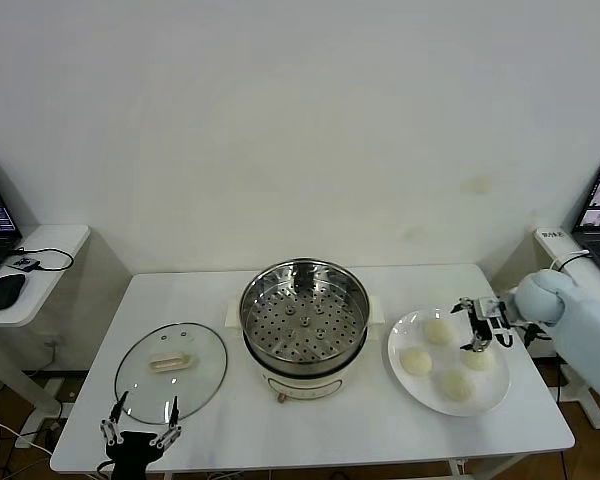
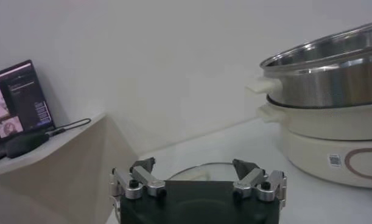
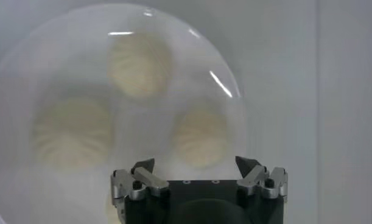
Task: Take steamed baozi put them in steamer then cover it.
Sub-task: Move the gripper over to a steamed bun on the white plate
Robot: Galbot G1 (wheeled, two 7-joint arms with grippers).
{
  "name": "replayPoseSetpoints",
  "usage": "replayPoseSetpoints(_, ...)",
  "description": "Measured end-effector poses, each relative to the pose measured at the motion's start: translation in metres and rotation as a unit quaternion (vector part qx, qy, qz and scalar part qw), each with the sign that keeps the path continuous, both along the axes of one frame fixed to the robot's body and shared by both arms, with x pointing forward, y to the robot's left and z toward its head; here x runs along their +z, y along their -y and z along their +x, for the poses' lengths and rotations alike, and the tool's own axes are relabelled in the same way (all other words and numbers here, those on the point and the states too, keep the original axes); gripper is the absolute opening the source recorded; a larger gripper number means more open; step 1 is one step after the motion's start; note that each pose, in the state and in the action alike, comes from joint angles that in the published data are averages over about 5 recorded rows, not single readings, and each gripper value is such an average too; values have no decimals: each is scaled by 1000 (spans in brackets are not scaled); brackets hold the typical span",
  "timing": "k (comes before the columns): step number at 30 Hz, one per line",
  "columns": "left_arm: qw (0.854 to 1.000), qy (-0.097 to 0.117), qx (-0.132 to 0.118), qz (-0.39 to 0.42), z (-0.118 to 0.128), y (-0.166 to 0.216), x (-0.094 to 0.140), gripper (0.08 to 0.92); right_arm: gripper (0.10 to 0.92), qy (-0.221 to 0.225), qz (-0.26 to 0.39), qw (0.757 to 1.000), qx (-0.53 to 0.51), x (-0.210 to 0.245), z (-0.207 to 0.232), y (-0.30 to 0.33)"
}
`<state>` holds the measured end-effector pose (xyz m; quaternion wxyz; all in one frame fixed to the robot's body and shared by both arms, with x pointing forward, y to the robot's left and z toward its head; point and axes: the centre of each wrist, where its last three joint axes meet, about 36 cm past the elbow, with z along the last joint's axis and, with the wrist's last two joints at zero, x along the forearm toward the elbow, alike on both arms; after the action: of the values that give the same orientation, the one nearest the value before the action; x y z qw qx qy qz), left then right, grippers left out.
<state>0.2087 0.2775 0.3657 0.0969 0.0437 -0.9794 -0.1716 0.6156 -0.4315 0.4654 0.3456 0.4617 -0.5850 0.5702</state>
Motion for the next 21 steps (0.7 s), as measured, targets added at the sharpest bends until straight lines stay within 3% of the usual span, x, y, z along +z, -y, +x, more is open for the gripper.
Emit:
replayPoseSetpoints(16,1000,0,7,11,3,-7,-2,823,821,-17,-10,1000,-10,-26,31,-30)
replayPoseSetpoints(21,1000,2,9,11,4,-7,-2,823,765,-18,-14,1000,-12,-28,34,-33)
